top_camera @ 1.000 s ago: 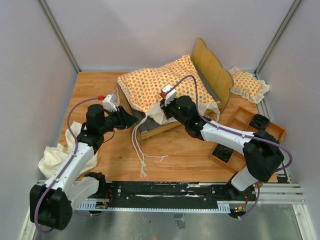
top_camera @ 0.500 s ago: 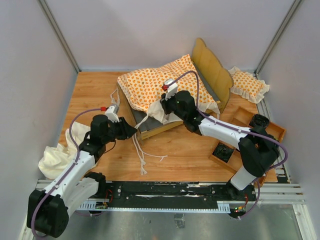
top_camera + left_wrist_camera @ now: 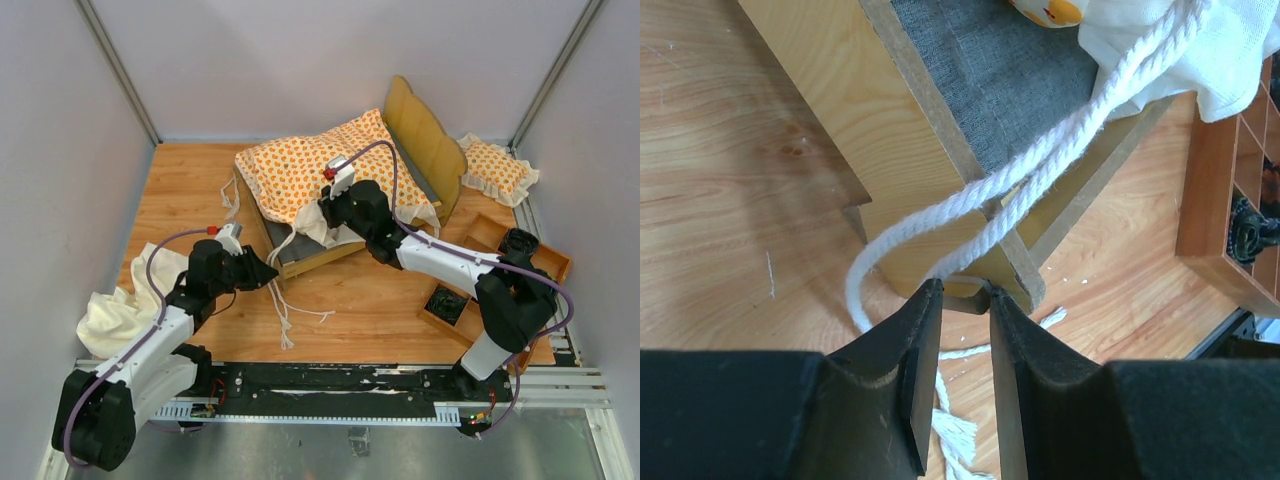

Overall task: Set up the pet bed
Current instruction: Cross the ropes over the mattress.

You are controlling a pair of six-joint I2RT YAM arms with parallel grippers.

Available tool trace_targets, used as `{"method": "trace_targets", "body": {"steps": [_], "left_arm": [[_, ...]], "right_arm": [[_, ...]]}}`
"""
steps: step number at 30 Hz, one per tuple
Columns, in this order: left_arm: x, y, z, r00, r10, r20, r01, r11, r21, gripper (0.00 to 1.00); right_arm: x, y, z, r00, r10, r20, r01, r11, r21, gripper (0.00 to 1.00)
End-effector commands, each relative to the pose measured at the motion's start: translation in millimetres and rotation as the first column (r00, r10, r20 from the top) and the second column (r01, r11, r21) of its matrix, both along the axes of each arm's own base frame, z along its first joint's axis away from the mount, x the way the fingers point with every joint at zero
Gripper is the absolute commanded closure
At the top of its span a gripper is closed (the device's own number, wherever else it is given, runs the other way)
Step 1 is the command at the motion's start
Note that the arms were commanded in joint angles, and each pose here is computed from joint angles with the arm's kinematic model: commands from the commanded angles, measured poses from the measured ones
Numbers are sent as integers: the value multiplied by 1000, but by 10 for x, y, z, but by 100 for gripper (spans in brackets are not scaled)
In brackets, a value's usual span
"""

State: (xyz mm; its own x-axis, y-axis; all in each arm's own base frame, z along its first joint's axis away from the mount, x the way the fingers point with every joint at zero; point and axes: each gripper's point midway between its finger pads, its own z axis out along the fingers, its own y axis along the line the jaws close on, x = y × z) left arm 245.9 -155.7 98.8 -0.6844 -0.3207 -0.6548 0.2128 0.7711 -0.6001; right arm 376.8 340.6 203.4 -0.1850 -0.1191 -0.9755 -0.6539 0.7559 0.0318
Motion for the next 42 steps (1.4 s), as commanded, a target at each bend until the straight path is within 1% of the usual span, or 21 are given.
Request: {"method": "trace_targets", "body": {"steps": [1, 3, 6, 8, 13, 18, 27, 30, 42], "left_arm": [[66, 131, -9, 996, 77, 38, -79, 996, 47, 71], [43, 118, 31, 996, 82, 37, -83, 996, 21, 70], [-53, 12, 146, 999, 50, 12, -49, 997, -56, 70], [-124, -7, 185, 998, 56, -13, -57, 994, -97, 70], [-181, 127, 103, 991, 135, -22, -136, 987, -87, 72], [-167, 133, -12, 989, 141, -50, -145, 987, -69, 73], [-150, 30, -247, 992, 94, -84, -100, 993, -63, 72], [-152, -20, -272, 994, 74, -80, -81, 993, -86, 70], [-120, -87, -320, 996, 53, -69, -60, 993, -102, 69]], "right_arm": [[73, 7, 142, 1000, -7, 18, 7, 1000, 30, 100], [76, 1, 136, 1000, -9, 17, 9, 1000, 29, 100], [79, -2, 134, 1000, -10, 20, 9, 1000, 26, 100], [86, -13, 126, 1000, -14, 19, 13, 1000, 21, 100], [101, -1, 115, 1000, -13, 16, 13, 1000, 18, 100], [100, 0, 127, 1000, -18, 11, 17, 999, 29, 100], [107, -3, 194, 1000, -23, 18, 23, 999, 40, 100], [108, 7, 194, 1000, -21, 16, 20, 999, 42, 100], [103, 28, 159, 1000, -17, 3, 17, 999, 49, 100]]}}
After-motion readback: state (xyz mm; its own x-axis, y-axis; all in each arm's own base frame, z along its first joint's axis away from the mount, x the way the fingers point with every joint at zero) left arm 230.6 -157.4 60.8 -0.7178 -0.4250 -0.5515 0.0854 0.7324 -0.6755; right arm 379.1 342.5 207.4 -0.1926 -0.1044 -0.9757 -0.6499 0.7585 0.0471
